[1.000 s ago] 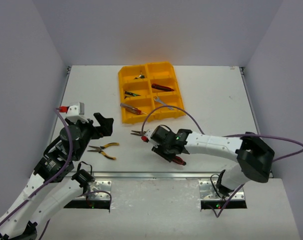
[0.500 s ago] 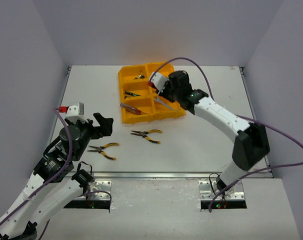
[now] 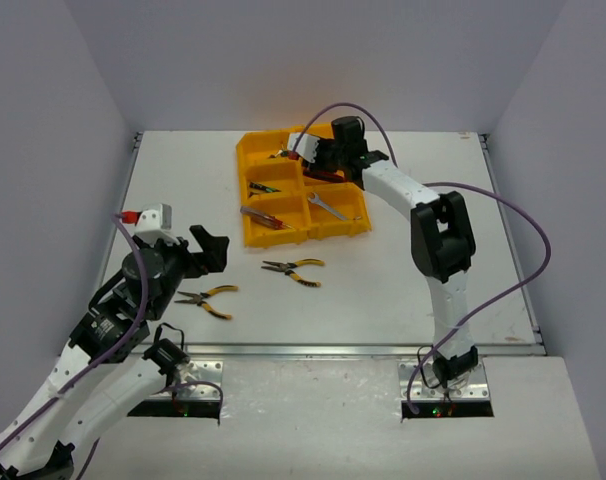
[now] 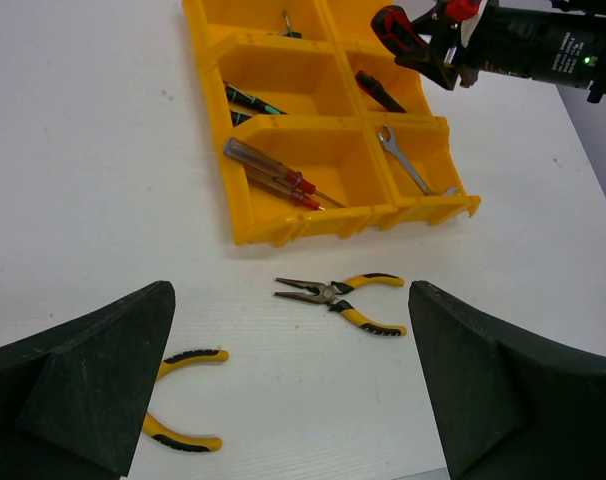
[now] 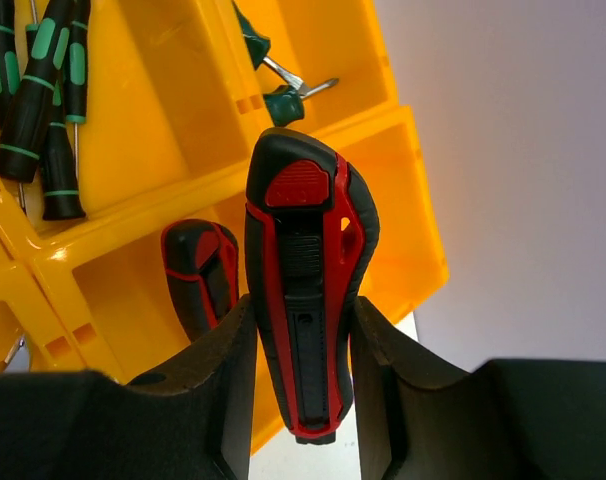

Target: Sort the tools into containers

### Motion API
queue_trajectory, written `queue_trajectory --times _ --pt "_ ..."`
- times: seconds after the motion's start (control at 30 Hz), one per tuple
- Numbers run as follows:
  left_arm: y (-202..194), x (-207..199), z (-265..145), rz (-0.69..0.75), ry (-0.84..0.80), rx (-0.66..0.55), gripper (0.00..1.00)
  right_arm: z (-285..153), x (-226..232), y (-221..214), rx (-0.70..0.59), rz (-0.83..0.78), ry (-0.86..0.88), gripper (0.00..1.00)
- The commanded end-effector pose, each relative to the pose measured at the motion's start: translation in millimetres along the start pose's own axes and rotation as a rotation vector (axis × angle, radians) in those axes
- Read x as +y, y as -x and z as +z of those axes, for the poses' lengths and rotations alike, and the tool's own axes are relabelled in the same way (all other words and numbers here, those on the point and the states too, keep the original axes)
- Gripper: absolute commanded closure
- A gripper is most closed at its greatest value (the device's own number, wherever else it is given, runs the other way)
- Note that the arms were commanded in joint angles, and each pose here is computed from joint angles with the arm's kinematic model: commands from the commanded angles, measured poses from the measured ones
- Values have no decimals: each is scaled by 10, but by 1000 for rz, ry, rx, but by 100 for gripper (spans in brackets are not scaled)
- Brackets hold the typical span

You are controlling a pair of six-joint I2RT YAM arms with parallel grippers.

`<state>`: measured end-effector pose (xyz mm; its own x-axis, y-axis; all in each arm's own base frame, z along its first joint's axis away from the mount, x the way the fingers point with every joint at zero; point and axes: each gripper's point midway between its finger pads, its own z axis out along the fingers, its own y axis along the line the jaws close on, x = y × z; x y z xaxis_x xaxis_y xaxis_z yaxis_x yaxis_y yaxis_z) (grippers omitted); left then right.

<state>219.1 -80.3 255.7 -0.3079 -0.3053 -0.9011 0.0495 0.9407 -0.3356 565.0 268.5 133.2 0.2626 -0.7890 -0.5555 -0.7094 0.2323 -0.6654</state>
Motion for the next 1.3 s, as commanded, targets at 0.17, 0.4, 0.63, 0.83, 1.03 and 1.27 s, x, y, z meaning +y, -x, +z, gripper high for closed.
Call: queue_trajectory --times 0.17,0.4,0.63,0.83,1.03,1.27 --pt "96 -69 12 -9 -31 -31 0 27 -168 113 -105 -71 -25 65" --pt "92 -67 18 -7 -28 -29 0 -88 -301 172 -92 -67 -57 1" --pt "106 -29 17 -12 -6 -37 0 -337 -459 336 -103 -33 -95 1" --pt "121 82 34 -25 62 -45 0 -911 -657 821 -192 329 -186 1" --pt "210 440 25 -96 278 -94 0 -1367 -117 1064 -178 852 4 1" --pt "257 815 -99 -180 499 -139 0 -1866 690 1525 -325 975 153 1"
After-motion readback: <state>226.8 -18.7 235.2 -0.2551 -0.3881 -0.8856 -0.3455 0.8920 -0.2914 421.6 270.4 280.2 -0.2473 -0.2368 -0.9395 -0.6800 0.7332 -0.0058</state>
